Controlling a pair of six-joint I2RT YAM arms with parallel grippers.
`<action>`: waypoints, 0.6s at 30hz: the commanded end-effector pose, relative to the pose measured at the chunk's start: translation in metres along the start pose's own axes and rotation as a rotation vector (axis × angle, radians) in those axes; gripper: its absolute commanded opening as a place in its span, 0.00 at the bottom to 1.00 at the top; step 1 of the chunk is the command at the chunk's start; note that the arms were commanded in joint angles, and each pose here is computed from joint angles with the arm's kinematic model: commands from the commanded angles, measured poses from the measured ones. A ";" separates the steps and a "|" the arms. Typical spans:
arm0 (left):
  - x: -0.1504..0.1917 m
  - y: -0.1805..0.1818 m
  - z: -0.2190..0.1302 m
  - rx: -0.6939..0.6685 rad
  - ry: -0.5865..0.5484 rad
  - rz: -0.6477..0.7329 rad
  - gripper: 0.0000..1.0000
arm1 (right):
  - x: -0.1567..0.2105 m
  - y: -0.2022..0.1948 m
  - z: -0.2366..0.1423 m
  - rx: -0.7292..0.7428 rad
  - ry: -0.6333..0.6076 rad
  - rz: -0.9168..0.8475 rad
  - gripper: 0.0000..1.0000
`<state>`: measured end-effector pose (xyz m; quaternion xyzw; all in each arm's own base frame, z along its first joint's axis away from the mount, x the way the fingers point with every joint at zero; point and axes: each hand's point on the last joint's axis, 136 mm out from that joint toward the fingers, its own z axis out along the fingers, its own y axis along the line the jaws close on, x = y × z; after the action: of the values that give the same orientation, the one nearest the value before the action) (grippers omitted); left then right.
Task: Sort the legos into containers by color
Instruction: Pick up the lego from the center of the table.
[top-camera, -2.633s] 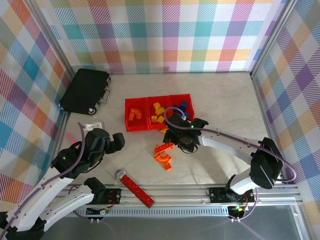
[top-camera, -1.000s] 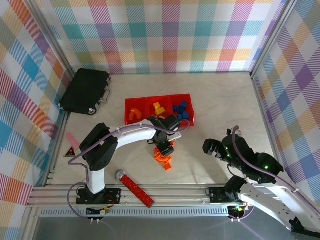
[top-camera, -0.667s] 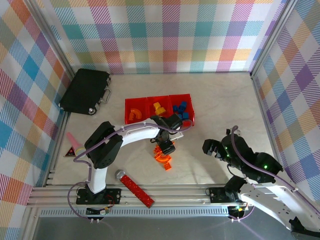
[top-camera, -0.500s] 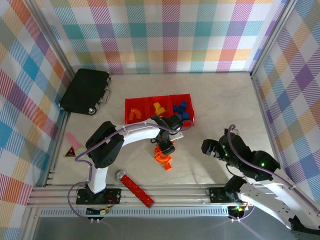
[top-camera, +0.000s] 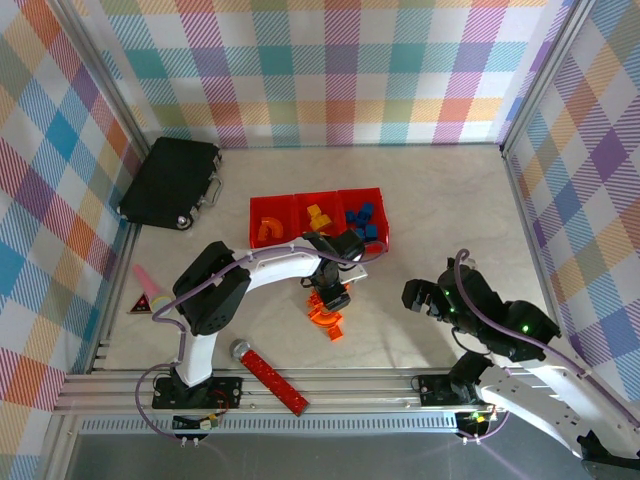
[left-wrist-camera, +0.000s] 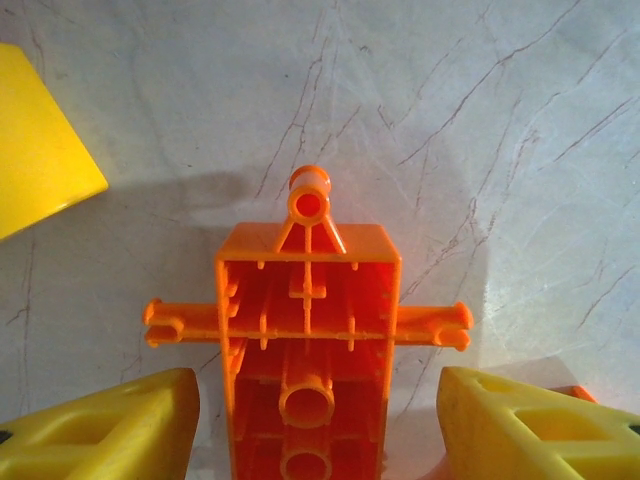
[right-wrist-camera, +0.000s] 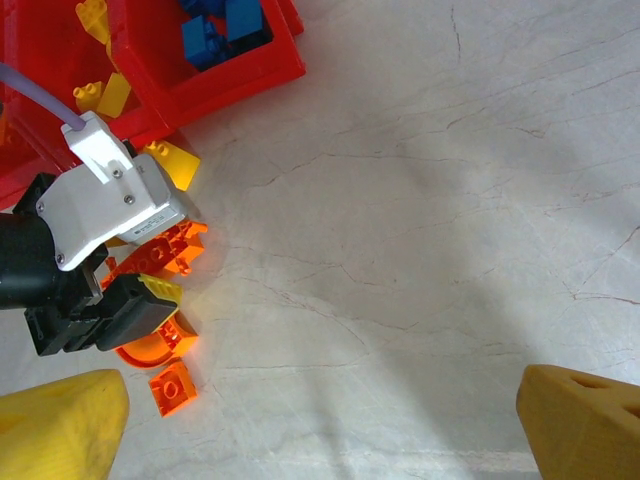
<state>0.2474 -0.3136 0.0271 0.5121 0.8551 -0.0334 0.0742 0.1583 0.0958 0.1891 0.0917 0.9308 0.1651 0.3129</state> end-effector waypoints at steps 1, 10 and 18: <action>0.015 -0.003 0.010 0.029 0.058 -0.001 0.64 | -0.004 0.001 -0.008 -0.001 0.001 0.023 1.00; 0.021 0.001 0.021 0.009 0.103 -0.013 0.55 | -0.002 0.001 -0.010 -0.002 0.011 0.031 1.00; 0.016 0.018 0.012 -0.090 0.058 -0.047 0.22 | 0.000 0.002 -0.008 -0.008 0.019 0.040 1.00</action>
<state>0.2524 -0.3110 0.0205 0.5002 0.8624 -0.0184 0.0761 0.1549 0.0949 0.1918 0.1001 0.9316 0.1696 0.3054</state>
